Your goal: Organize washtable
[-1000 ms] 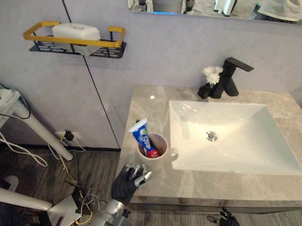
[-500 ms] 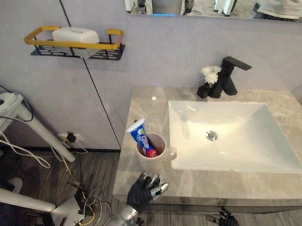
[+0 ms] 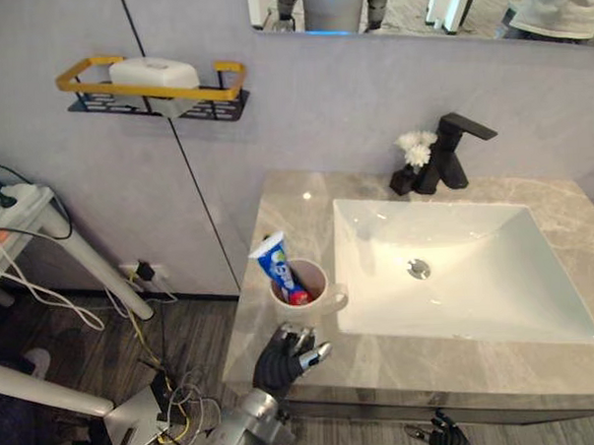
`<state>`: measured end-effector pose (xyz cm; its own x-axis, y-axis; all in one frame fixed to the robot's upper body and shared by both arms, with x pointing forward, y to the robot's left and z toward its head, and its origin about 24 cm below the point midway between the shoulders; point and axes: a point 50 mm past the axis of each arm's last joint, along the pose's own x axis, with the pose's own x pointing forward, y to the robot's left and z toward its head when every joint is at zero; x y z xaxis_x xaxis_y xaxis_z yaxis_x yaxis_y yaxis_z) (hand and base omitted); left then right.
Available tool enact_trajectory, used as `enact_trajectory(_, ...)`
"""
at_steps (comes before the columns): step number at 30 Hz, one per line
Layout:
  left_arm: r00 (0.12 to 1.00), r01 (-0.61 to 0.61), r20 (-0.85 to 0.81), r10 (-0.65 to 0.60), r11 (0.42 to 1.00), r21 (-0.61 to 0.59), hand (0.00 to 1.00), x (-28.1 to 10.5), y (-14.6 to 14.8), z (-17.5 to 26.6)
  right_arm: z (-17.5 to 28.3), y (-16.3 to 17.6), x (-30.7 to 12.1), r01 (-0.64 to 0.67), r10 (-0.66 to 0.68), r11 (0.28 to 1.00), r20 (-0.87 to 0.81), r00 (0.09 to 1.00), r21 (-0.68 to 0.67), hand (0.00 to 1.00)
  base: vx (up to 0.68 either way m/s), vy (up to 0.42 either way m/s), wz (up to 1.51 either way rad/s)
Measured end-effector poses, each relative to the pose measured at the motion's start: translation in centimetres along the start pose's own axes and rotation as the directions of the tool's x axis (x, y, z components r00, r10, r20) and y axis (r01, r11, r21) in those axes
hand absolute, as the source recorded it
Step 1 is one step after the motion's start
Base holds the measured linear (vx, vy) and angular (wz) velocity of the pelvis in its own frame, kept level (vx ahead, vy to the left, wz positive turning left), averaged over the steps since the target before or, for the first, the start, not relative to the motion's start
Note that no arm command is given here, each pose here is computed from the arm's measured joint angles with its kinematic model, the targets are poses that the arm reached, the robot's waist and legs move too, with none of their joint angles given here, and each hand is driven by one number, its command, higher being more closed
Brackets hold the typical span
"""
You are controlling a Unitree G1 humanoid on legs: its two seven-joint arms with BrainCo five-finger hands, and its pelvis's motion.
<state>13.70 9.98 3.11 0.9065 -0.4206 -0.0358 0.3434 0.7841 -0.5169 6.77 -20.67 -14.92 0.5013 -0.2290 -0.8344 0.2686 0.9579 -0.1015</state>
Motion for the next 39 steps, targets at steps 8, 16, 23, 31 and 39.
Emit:
enact_trajectory(8,0.997,-0.023,0.069,0.021,0.999,0.023,1.0,1.0,0.5,1.3,0.1,0.4,-0.1,-0.006,0.005,1.0,0.004,1.0,0.019,0.0,0.0,0.008,-0.06)
enact_trajectory(16,0.997,-0.047,0.064,0.043,0.996,0.071,1.0,1.8,1.3,1.2,0.7,0.7,0.1,-0.012,0.011,1.0,0.018,1.0,0.02,0.0,0.01,0.007,-0.1)
enact_trajectory(23,0.996,-0.045,0.075,0.039,0.995,0.084,1.0,2.3,1.5,1.4,1.0,0.7,0.2,-0.012,0.011,1.0,0.024,1.0,0.022,0.0,-0.02,-0.005,0.0)
enact_trajectory(31,0.99,-0.096,0.112,0.087,0.992,0.082,1.0,2.8,2.1,1.8,1.9,1.0,0.5,-0.02,0.019,1.0,0.046,0.999,0.022,0.0,-0.07,-0.017,-0.01)
enact_trajectory(39,0.984,-0.118,0.144,0.105,0.99,0.083,1.0,3.3,2.1,2.2,2.3,1.1,0.7,-0.022,0.021,0.999,0.057,0.998,0.024,0.0,-0.04,-0.01,-0.03)
